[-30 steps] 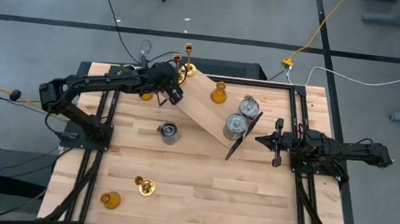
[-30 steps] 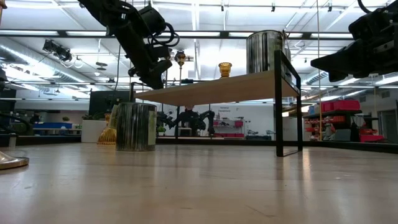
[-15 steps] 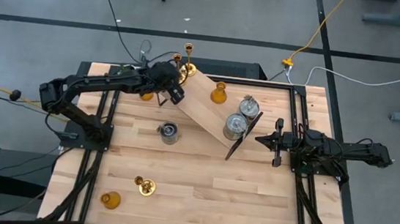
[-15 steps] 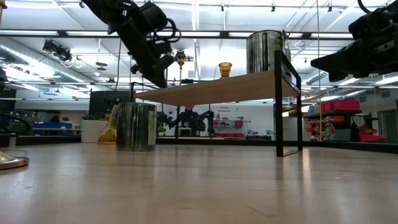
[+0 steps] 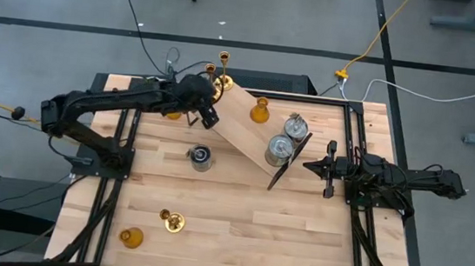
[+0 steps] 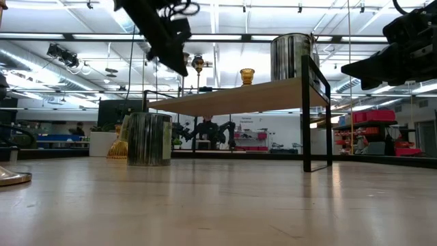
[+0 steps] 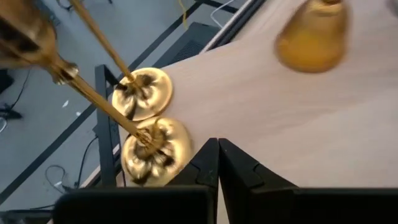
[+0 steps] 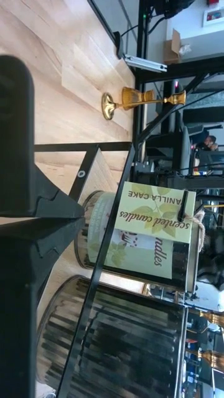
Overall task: Pick & Place candle stick holders
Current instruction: Put the scented candle on the shelf
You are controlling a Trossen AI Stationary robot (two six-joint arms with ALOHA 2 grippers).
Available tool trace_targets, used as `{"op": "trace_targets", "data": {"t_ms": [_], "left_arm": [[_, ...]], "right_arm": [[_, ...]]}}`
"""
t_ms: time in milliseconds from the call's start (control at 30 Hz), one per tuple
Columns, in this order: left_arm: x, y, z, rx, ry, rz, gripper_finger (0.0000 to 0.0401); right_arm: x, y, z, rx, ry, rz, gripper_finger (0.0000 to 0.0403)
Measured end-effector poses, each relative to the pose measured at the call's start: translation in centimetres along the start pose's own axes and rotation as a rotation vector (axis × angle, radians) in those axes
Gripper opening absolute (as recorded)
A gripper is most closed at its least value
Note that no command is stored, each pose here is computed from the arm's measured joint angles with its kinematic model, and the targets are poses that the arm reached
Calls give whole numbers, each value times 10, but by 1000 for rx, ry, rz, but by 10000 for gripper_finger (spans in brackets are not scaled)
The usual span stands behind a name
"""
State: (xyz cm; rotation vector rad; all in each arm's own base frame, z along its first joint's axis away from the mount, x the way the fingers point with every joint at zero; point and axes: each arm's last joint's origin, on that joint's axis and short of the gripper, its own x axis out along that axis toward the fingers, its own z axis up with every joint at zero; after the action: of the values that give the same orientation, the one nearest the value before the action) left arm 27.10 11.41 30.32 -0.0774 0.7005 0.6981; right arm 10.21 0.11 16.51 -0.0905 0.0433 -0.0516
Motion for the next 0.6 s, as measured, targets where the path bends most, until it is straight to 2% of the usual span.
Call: {"op": "trace_targets", "data": {"t_ms": [300, 600], "left_arm": [[-41, -14, 8, 57, -15, -73, 9], [-57, -21, -3, 112, 34, -127, 4]], "right_arm": [[0, 0, 0, 0, 0, 1, 3], [0, 0, 0, 0, 0, 1, 3]]}}
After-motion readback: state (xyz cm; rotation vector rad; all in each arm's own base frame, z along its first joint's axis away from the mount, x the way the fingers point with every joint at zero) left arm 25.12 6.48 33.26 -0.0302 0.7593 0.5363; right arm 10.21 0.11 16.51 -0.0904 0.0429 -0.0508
